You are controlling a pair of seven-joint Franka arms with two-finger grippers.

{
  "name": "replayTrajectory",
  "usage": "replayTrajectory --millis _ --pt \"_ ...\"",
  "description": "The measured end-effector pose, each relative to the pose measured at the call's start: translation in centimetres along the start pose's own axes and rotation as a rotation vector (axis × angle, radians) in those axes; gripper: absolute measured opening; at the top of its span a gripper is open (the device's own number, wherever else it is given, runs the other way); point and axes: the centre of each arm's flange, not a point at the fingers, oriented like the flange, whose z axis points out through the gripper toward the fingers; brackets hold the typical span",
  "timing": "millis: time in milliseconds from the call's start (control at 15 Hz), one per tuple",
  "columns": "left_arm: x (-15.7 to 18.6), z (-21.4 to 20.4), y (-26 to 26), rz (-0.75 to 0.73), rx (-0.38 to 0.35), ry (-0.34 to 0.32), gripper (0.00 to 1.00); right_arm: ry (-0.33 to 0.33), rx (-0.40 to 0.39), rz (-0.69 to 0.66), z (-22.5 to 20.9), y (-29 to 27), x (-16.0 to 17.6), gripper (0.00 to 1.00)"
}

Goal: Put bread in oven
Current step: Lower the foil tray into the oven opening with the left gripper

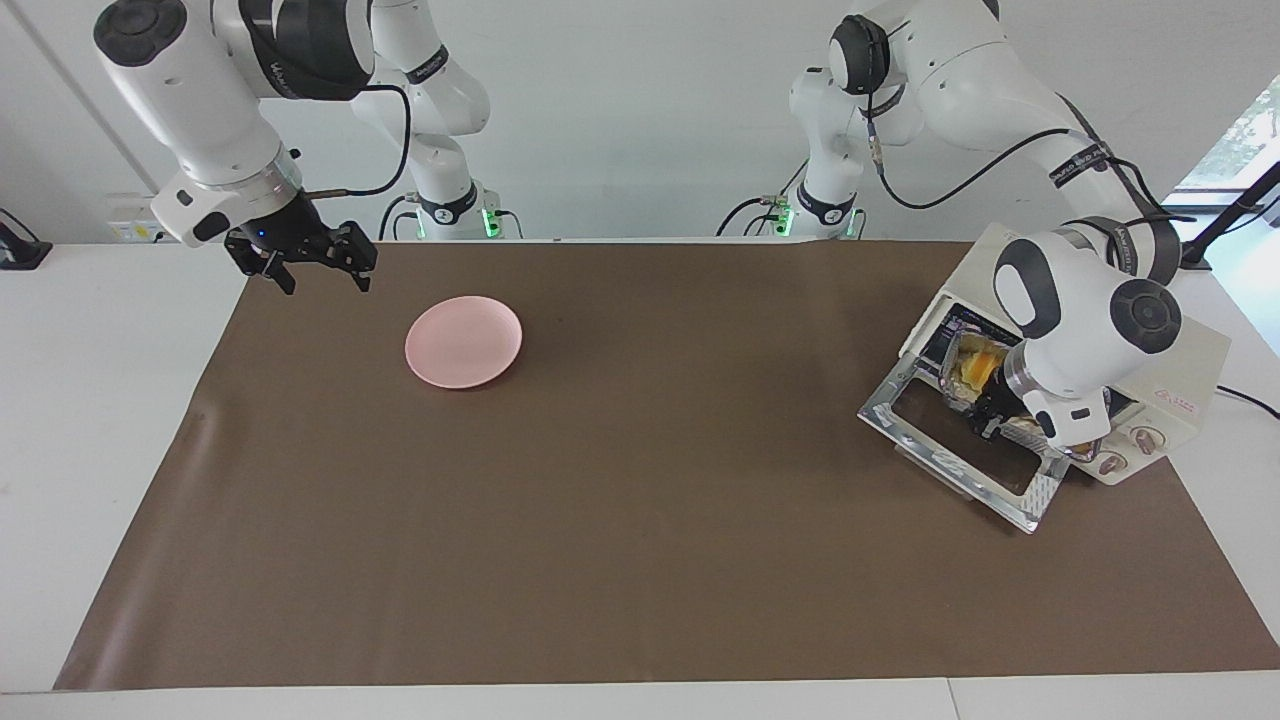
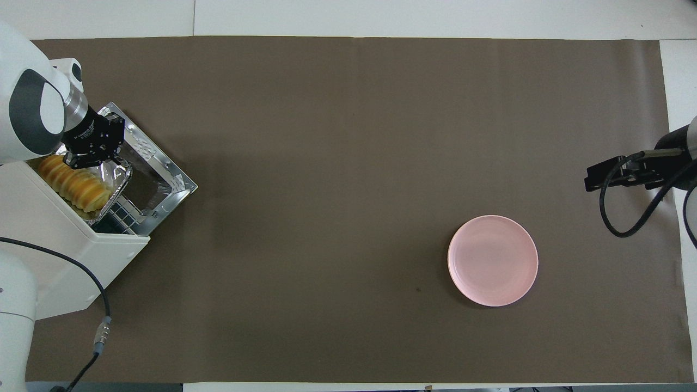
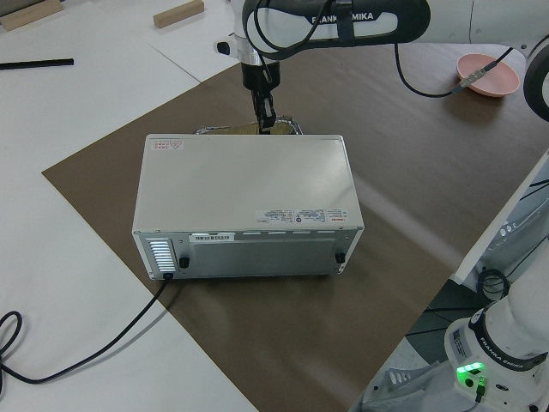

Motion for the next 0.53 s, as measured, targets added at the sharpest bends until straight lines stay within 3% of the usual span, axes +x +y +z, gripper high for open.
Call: replayTrajectory --millis 532 --pt "-0.3 0.5 -1.9 0.068 0.017 -0.044 0.02 0.000 0.000 0.000 0.0 0.0 0.0 1.00"
